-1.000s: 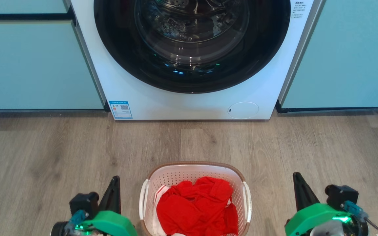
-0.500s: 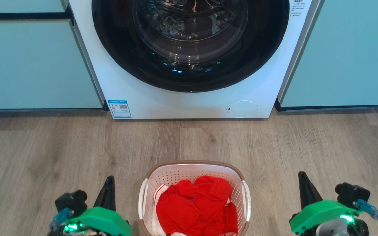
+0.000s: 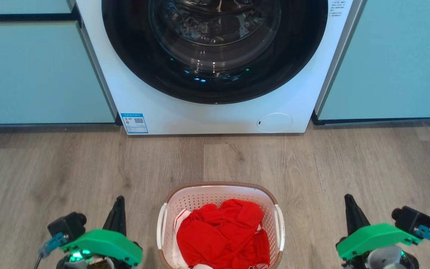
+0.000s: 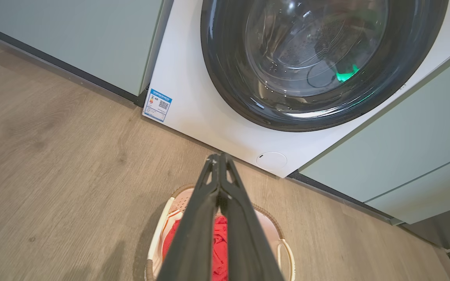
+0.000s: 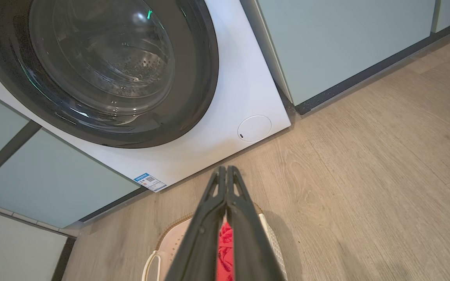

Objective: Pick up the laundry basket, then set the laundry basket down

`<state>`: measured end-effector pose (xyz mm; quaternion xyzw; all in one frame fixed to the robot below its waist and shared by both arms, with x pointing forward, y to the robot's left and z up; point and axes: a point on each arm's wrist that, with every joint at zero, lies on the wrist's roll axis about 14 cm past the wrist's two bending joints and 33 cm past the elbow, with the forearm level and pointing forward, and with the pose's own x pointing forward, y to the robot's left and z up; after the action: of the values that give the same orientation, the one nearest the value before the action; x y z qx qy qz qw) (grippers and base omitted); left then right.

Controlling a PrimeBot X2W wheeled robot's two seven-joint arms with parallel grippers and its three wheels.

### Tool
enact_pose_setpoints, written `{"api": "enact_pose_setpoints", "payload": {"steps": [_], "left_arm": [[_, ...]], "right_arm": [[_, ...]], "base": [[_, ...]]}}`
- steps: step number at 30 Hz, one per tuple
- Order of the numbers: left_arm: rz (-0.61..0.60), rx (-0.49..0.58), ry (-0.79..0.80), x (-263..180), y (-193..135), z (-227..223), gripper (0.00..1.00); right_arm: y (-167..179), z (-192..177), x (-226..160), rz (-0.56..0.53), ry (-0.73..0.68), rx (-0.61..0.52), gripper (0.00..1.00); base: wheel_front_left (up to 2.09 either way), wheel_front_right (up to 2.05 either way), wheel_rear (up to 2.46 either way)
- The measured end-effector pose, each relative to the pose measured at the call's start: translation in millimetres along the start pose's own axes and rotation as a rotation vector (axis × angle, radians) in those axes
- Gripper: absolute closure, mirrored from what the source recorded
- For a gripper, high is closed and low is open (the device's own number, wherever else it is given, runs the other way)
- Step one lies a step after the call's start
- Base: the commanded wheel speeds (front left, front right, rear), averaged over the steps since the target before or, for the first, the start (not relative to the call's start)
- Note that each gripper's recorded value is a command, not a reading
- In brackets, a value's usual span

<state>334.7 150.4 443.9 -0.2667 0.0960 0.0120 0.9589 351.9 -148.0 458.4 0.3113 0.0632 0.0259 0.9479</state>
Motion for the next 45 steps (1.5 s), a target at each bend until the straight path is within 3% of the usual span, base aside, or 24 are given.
{"api": "enact_pose_setpoints", "payload": {"steps": [45], "left_arm": [[0.007, -0.521, 0.017, 16, 9, 17, 1.0]], "right_arm": [[-23, 18, 7, -0.082, -0.031, 0.482, 1.0]], "base": [[0.0, 0.0, 0.0]]}}
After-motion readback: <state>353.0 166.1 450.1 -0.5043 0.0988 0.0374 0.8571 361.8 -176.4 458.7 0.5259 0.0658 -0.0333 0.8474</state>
